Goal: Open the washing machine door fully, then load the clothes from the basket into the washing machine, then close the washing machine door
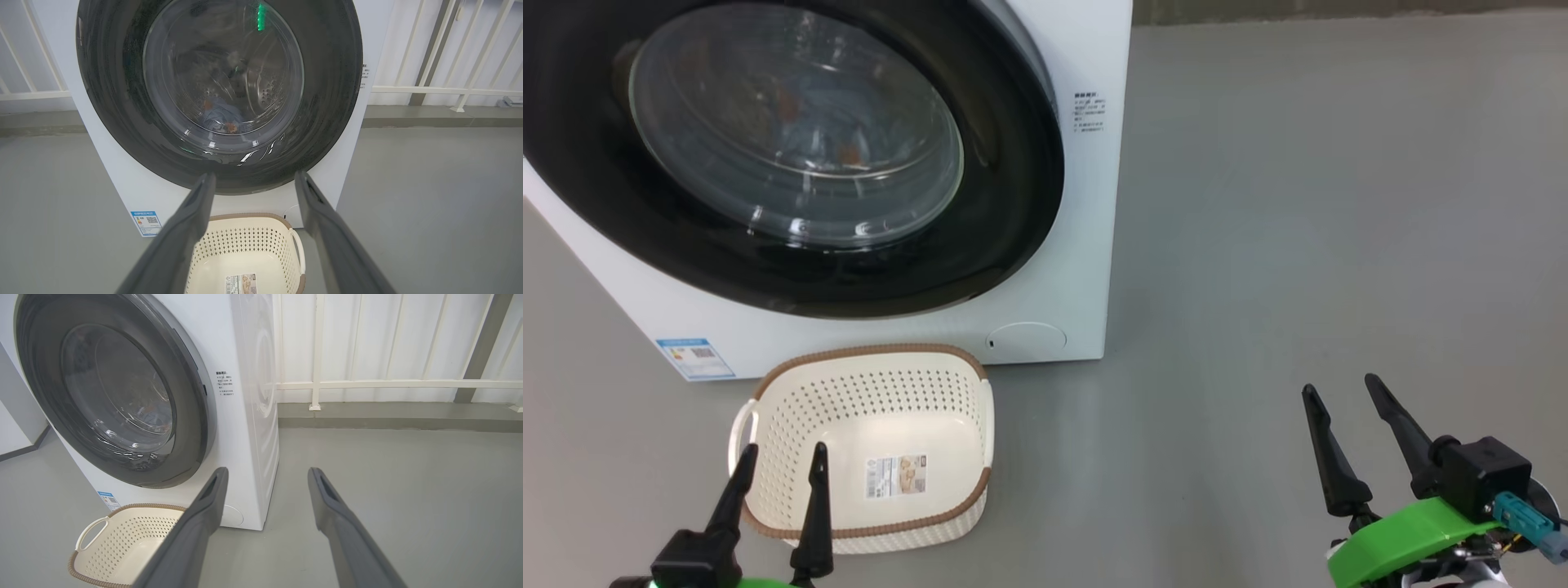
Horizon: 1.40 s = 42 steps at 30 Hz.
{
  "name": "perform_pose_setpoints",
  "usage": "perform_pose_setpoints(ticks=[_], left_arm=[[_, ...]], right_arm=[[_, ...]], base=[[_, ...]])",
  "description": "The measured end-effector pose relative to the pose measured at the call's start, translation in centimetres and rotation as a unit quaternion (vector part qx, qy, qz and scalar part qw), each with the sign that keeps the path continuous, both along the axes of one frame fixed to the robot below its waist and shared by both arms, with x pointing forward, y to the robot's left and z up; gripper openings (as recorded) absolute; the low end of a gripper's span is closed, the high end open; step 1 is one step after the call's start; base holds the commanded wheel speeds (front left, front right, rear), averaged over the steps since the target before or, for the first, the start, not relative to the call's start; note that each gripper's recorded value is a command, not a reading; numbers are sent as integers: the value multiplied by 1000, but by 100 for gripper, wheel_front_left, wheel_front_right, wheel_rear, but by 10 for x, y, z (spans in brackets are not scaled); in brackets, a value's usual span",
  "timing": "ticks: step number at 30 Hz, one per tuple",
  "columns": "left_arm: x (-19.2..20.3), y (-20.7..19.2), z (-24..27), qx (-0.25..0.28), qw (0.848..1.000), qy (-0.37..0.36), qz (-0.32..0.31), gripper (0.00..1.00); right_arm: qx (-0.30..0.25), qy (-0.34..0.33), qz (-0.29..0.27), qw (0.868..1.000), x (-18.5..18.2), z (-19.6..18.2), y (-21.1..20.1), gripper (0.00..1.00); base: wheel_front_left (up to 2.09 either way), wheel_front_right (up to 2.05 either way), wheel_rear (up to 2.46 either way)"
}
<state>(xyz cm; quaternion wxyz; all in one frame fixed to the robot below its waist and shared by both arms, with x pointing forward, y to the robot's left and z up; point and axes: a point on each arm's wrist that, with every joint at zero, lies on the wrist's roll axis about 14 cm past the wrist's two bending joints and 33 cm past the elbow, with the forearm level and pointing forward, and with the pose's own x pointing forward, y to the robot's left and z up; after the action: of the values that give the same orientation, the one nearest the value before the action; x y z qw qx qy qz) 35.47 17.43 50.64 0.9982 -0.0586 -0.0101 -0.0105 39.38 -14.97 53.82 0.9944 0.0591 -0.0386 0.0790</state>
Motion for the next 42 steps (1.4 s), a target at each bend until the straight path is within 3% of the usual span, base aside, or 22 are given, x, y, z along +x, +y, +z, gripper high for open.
perform_pose_setpoints(ticks=[10, 42], left_arm=[[-14, 4, 3, 3, 1000, 2, 10, 100], [-12, 5, 8, 13, 1000, -3, 12, 100]], right_arm=[[-1, -10, 5, 1000, -15, 14, 3, 100], [11, 9, 4, 1000, -17, 2, 1, 100]], base=[[0, 0, 0], [0, 0, 0]])
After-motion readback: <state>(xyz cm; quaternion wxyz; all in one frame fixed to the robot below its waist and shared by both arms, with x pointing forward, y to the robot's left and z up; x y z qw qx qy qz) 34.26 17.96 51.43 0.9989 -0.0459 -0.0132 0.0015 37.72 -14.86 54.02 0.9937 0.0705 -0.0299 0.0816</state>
